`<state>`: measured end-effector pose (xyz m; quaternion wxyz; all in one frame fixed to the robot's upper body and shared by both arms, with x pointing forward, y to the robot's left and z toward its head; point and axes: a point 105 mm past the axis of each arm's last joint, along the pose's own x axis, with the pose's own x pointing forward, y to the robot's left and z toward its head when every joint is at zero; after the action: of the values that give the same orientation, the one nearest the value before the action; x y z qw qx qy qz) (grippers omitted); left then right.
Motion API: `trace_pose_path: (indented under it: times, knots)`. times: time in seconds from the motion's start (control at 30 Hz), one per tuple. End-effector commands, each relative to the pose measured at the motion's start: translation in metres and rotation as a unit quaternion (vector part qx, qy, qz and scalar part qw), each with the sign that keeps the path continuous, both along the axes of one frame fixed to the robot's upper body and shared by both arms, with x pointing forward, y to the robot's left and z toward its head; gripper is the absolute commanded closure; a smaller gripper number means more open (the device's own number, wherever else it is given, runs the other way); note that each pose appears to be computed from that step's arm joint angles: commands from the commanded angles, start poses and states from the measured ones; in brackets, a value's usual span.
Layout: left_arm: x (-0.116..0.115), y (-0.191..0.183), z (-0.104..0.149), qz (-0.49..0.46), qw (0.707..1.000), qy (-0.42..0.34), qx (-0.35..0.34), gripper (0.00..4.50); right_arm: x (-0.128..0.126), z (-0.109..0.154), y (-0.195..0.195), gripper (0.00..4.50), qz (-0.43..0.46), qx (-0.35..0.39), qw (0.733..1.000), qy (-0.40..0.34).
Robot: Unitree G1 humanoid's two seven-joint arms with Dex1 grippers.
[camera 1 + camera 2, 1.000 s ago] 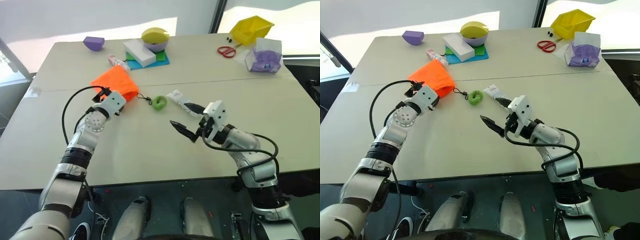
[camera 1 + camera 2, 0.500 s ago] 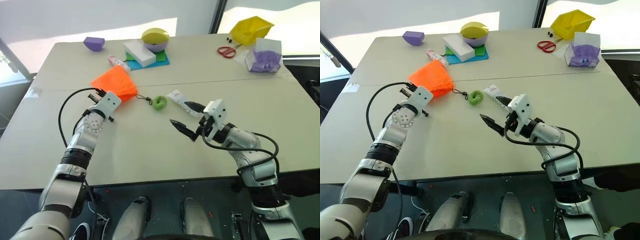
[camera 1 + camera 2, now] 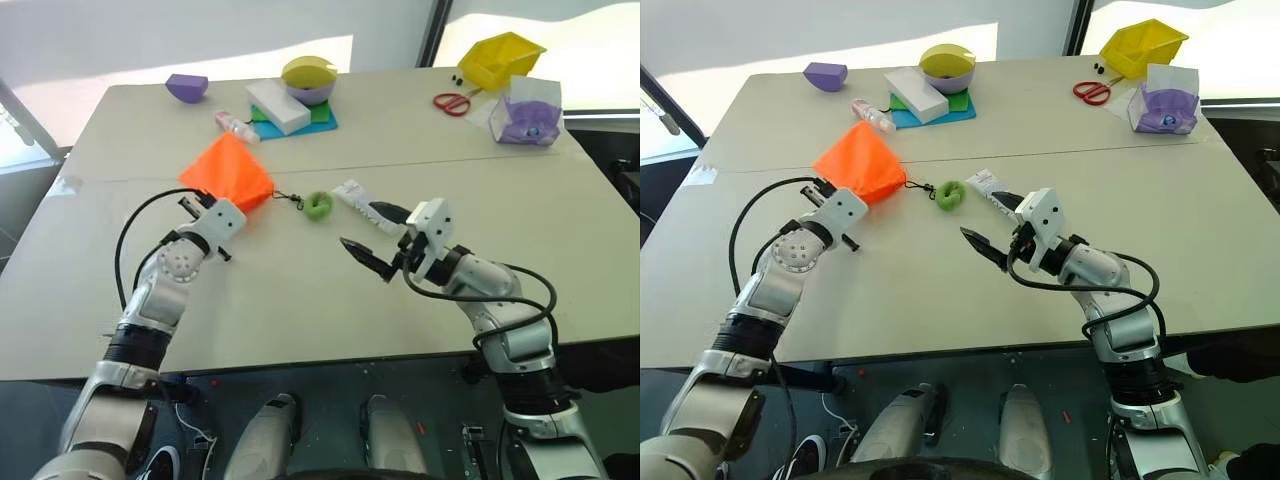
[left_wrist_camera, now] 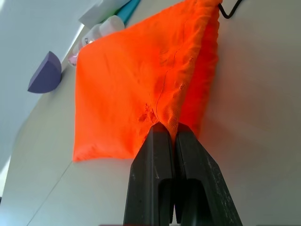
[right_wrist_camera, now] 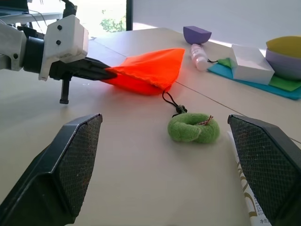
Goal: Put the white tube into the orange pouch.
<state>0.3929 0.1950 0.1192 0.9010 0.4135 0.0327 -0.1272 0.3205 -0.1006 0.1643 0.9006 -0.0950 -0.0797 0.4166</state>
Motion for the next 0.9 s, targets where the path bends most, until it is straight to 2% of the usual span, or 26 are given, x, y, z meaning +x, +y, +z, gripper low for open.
trace_pose_path:
  times: [0.03,0.57,0.73,0.9]
  knots:
    - [-0.008,-0.001,0.014,-0.009,1.0,-0.013,0.009,4.45,0.0,0.01,0.001,0.0,0.003,0.004,1.0,-0.026]
    - [-0.07,0.013,0.03,-0.036,0.999,0.012,0.036,4.45,0.017,0.015,-0.015,0.0,-0.017,-0.011,0.999,-0.04]
    - [-0.073,0.016,0.028,-0.031,0.999,0.012,0.026,4.45,0.035,0.009,-0.028,0.0,-0.066,-0.039,0.996,-0.041]
    - [-0.063,-0.005,0.026,-0.047,0.999,-0.006,0.008,4.45,0.057,-0.002,-0.043,0.0,-0.131,-0.056,0.99,0.006]
